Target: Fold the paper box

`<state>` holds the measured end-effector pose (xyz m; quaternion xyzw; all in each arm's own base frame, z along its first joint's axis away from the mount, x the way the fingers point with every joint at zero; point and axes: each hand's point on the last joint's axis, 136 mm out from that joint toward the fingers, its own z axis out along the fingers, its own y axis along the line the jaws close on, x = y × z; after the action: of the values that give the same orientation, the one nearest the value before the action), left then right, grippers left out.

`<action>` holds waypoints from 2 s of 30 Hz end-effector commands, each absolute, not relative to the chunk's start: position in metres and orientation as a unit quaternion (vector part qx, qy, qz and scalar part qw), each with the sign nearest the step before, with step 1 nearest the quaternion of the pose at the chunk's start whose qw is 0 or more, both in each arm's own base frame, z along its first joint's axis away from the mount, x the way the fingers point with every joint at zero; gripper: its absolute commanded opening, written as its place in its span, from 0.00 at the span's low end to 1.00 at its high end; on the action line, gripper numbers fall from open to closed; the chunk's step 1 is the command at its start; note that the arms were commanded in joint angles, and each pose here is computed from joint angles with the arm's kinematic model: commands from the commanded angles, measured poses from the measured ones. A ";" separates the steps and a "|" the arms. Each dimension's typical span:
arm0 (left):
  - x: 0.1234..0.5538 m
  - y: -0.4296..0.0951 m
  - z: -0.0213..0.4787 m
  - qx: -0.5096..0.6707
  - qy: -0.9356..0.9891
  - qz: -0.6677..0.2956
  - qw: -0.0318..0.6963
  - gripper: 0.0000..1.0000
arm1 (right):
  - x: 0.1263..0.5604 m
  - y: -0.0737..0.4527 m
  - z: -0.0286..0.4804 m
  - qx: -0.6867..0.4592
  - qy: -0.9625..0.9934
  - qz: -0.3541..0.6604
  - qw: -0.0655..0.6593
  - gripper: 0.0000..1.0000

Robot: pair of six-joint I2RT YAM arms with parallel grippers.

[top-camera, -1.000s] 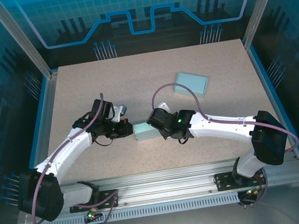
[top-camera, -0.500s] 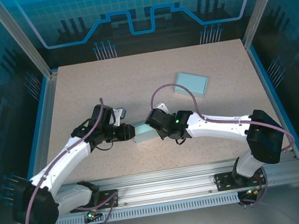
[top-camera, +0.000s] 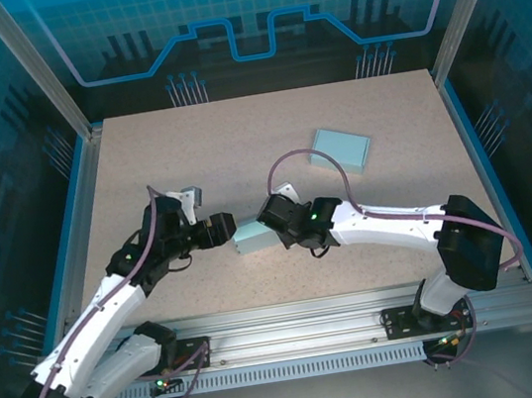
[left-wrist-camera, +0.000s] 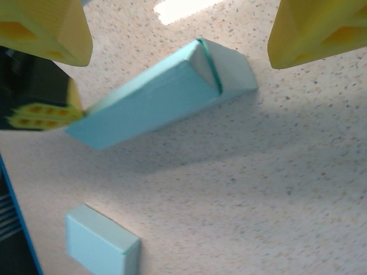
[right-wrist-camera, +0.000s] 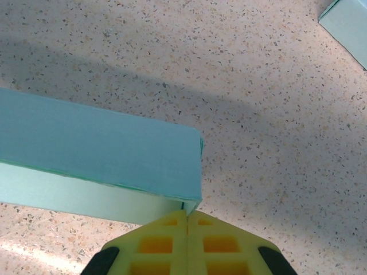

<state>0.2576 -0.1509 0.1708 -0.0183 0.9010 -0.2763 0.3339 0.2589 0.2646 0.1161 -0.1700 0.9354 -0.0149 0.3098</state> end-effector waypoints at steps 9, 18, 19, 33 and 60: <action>0.284 -0.154 0.139 -0.141 0.869 -0.325 0.346 0.69 | 0.241 0.268 0.095 -0.191 0.945 -0.030 0.265 0.06; 0.283 -0.155 0.126 -0.159 0.869 -0.330 0.332 0.69 | 0.240 0.268 0.093 -0.192 0.945 -0.032 0.262 0.06; 0.281 -0.154 0.122 -0.160 0.871 -0.329 0.327 0.68 | 0.241 0.268 0.093 -0.191 0.945 -0.031 0.263 0.06; 0.257 -0.153 0.069 -0.187 0.888 -0.322 0.270 0.47 | 0.241 0.272 0.092 -0.192 0.945 -0.026 0.263 0.06; 0.247 -0.154 0.046 -0.182 0.898 -0.299 0.267 0.41 | 0.261 0.272 0.166 -0.083 0.928 0.183 0.312 0.57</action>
<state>0.2815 -0.1675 0.1060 -0.1768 0.8453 -0.3682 0.3444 0.2547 0.2693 0.1663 -0.1060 0.9301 0.1440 0.3209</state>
